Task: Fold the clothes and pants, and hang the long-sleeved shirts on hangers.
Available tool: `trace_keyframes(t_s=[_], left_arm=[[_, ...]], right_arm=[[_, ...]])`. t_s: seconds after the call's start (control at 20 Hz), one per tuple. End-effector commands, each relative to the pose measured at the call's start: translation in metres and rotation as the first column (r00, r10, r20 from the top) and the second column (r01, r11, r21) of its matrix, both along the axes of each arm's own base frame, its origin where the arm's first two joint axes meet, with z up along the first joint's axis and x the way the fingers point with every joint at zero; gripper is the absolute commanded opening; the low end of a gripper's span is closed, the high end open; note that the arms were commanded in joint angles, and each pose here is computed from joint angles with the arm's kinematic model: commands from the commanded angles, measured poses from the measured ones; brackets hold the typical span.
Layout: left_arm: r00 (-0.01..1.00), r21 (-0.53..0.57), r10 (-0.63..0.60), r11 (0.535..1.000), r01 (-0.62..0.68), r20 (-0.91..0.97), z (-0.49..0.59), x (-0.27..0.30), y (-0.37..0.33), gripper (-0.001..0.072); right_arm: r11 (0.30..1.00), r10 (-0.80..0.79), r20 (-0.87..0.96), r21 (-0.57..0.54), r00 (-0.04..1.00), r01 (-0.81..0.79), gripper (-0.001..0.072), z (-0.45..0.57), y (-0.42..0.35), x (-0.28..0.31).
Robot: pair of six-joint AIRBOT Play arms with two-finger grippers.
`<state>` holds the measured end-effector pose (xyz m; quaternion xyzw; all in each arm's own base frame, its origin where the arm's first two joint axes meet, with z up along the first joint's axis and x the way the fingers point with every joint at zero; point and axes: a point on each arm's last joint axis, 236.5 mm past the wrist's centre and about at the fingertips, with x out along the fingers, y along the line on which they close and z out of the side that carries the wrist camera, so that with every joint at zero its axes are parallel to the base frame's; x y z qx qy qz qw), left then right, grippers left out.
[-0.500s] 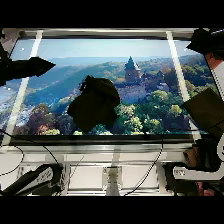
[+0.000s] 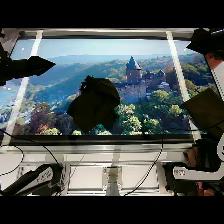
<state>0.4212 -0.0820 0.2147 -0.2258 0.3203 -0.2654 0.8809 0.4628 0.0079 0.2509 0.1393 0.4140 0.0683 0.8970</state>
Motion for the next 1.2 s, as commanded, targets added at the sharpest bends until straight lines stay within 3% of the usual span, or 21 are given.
trace_keyframes(t_s=[0.0, 0.35, 0.6, 0.75, 0.85, 0.95, 1.1, 1.15], left_arm=[[1.0, 0.015, -0.001, 1.0, 0.001, 0.001, -0.005, 0.003, 0.002, 0.0008], [0.997, 0.04, -0.016, 0.999, 0.019, -0.07, -0.045, 0.019, 0.009, 0.0006], [0.983, 0.258, -0.005, 0.965, 0.053, -0.181, -0.096, 0.008, 0.041, 0.0006], [0.975, 0.336, 0.002, 0.939, 0.074, -0.221, -0.11, 0.0, 0.054, 0.0006], [0.976, 0.338, 0.003, 0.939, 0.073, -0.219, -0.11, 0.0, 0.055, 0.0007], [0.976, 0.339, 0.002, 0.938, 0.074, -0.217, -0.11, 0.0, 0.055, 0.0006], [0.977, 0.347, -0.01, 0.934, 0.084, -0.211, -0.11, 0.0, 0.055, 0.0007], [0.977, 0.347, -0.01, 0.934, 0.085, -0.212, -0.11, 0.0, 0.054, 0.0007]], right_arm=[[1.0, 0.0, -0.001, 0.0, 1.0, 0.0, 0.0024, 0.0, 0.0, 0.0], [1.0, 0.0, -0.001, 0.0, 1.0, 0.0, 0.0024, 0.0, 0.0, 0.0], [1.0, -0.016, 0.052, 0.004, 0.998, 0.016, 0.0024, 0.008, -0.002, 0.01], [0.999, -0.013, 0.102, 0.04, 0.995, 0.009, 0.0023, 0.018, 0.005, 0.018], [0.976, 0.08, 0.097, 0.197, 0.992, -0.098, 0.0021, 0.021, 0.044, 0.019], [0.892, 0.282, 0.082, 0.344, 0.956, -0.292, 0.0022, 0.015, 0.103, 0.008], [0.81, 0.458, 0.017, 0.403, 0.889, -0.425, 0.0028, -0.02, 0.171, 0.001], [0.79, 0.508, 0.023, 0.385, 0.861, -0.477, 0.0125, -0.032, 0.196, 0.002]])
